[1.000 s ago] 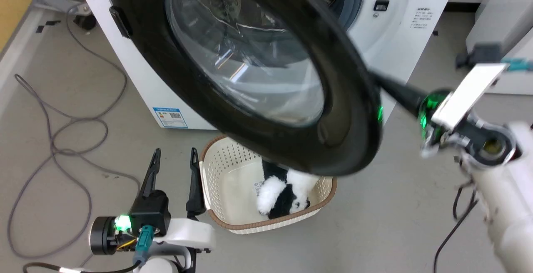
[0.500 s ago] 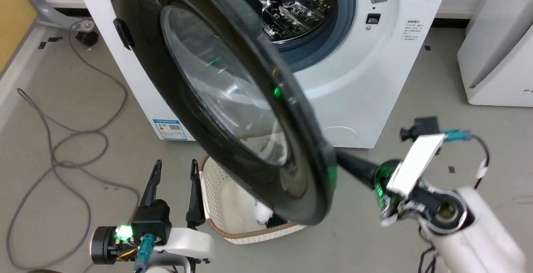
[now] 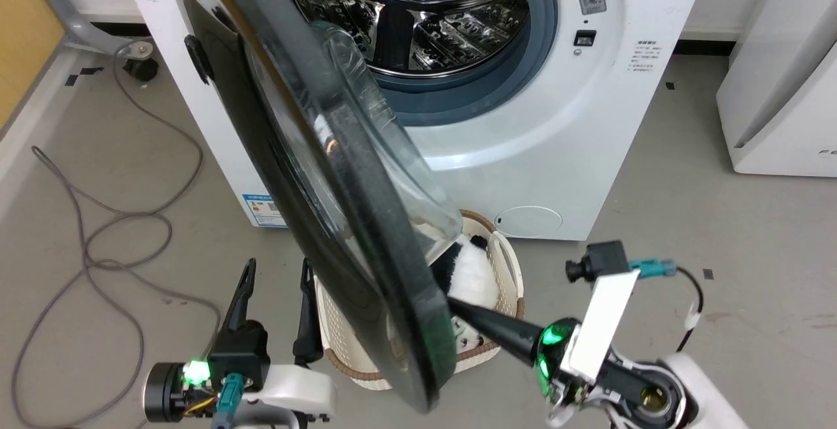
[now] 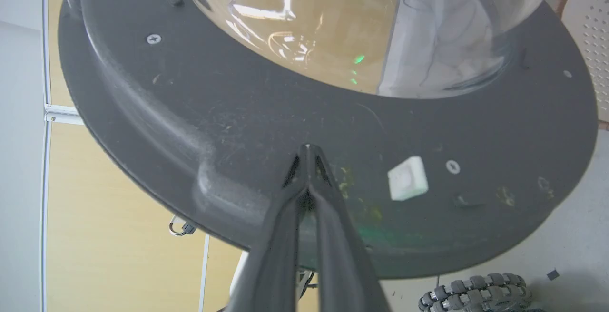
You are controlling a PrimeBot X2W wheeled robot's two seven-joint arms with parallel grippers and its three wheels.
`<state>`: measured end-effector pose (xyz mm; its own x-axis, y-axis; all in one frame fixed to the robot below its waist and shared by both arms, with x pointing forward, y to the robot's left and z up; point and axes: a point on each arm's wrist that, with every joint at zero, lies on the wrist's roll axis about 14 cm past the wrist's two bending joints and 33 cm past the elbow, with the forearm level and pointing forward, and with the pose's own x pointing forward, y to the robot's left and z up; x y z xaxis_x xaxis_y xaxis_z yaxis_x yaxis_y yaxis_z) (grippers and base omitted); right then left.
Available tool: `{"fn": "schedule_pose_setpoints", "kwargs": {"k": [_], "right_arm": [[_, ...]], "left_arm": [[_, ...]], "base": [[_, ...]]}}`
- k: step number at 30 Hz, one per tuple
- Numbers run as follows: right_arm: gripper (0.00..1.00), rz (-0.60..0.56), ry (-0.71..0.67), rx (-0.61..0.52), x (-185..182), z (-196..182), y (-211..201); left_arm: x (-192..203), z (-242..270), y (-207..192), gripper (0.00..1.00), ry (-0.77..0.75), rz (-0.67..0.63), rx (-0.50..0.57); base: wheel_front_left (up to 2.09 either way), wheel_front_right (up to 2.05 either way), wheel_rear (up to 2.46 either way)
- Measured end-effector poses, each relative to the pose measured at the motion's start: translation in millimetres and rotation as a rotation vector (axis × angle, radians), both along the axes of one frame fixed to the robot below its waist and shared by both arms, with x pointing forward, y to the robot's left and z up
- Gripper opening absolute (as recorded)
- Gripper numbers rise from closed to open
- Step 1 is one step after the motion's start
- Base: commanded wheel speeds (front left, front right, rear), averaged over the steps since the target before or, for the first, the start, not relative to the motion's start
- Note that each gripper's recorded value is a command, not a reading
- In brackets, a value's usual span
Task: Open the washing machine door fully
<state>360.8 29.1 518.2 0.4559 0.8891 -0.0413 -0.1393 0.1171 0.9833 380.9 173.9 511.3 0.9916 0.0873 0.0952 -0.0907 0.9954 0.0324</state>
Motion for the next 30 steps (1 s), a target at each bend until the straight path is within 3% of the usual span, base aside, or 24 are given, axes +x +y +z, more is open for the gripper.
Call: {"fn": "schedule_pose_setpoints", "kwargs": {"k": [7, 11, 15, 16, 19, 21, 24, 30], "right_arm": [[0.0, -0.002, 0.011, 0.02, -16.2, 0.1, 0.8], [0.0, -0.089, -0.018, 0.042, -13.0, 9.2, -9.6], [0.0, -0.37, -0.159, 0.027, 19.8, 34.4, -52.4], [0.0, -0.583, -0.284, 0.029, 36.3, 60.9, -88.1], [0.0, -0.73, -0.393, 0.014, 41.7, 81.2, -116.5], [0.0, -0.816, -0.519, -0.072, 42.4, 91.0, -136.2], [0.0, -0.888, -0.795, -0.305, 38.2, 100.7, -159.7], [0.0, -0.935, -1.051, -0.598, 34.6, 108.1, -180.7]], "left_arm": [[-3.4, 1.3, -0.9, 1.0, -0.004, -0.003, -0.001], [-7.4, 0.3, -1.4, 1.0, 0.0, -0.005, -0.002], [-8.0, 2.8, -2.2, 1.0, -0.008, -0.011, -0.004], [-9.0, 4.1, -2.0, 1.0, -0.012, -0.011, -0.003], [-10.9, 4.4, -2.4, 1.0, -0.013, -0.016, -0.002], [-12.0, 4.3, -2.6, 1.0, -0.013, -0.017, -0.002], [-11.6, 6.3, -2.7, 1.0, -0.019, -0.019, 0.003], [-10.7, 6.5, -0.3, 1.0, -0.02, -0.012, 0.003]], "base": [[0.0, 0.0, 0.0], [0.0, 0.0, 0.0], [0.0, 0.0, 0.0], [0.0, 0.0, 0.0], [0.0, 0.0, 0.0], [0.0, 0.0, 0.0], [0.0, 0.0, 0.0], [0.0, 0.0, 0.0]]}}
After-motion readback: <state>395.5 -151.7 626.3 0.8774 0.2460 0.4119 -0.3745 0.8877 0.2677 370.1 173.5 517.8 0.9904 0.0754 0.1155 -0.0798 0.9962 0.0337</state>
